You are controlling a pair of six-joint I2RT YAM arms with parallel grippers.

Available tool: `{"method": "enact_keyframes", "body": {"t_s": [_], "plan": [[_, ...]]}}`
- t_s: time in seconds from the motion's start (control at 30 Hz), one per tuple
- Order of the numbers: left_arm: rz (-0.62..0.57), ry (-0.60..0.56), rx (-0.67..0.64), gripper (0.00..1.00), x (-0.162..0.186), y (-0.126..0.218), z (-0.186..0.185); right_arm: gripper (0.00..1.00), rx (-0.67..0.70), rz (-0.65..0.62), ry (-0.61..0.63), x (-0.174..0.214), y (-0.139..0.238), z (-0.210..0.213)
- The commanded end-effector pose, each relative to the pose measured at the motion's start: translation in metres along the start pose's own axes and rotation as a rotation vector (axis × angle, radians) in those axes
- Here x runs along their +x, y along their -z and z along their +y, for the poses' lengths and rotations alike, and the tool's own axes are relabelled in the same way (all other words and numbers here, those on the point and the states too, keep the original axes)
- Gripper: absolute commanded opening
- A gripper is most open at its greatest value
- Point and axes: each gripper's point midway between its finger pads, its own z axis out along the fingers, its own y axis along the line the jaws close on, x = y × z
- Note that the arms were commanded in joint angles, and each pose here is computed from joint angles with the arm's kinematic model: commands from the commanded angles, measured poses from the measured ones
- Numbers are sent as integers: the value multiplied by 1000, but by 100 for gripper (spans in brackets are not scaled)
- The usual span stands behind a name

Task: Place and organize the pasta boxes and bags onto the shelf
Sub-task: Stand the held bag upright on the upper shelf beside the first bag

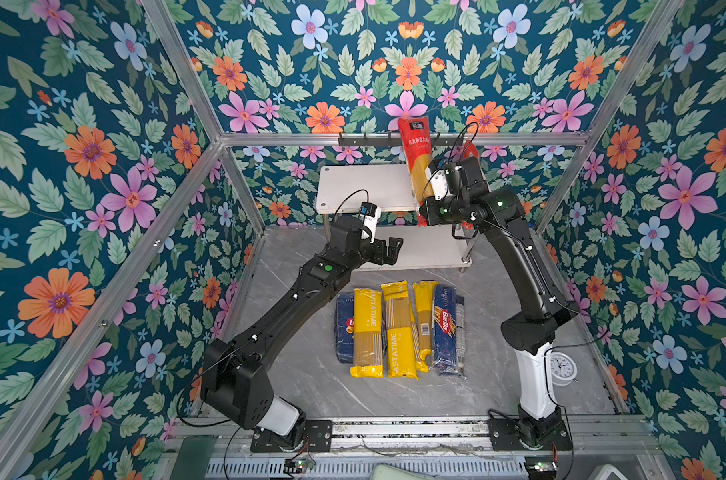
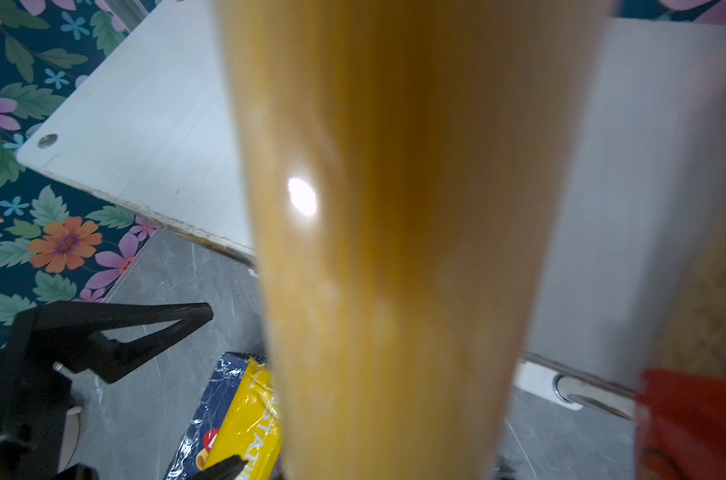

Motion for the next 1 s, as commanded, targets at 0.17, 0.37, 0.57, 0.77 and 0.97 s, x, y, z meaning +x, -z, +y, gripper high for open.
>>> {"method": "enact_keyframes", "body": {"t_s": [0.17,0.37,0.57,0.77,0.97], "plan": [[-43,16,31,99,-14,1,-4,21,44,-184,-30,-47,18,-21],[-43,25,26,99,-12,0,-1,23,69,-176,-40,-45,21,-29],[-46,24,29,99,-13,3,-2,27,88,-171,-55,-43,20,-33],[-43,22,29,99,-11,8,-1,28,109,-163,-64,-41,21,-37],[-38,25,28,100,-7,11,1,40,120,-150,-76,-38,18,-40]]}}
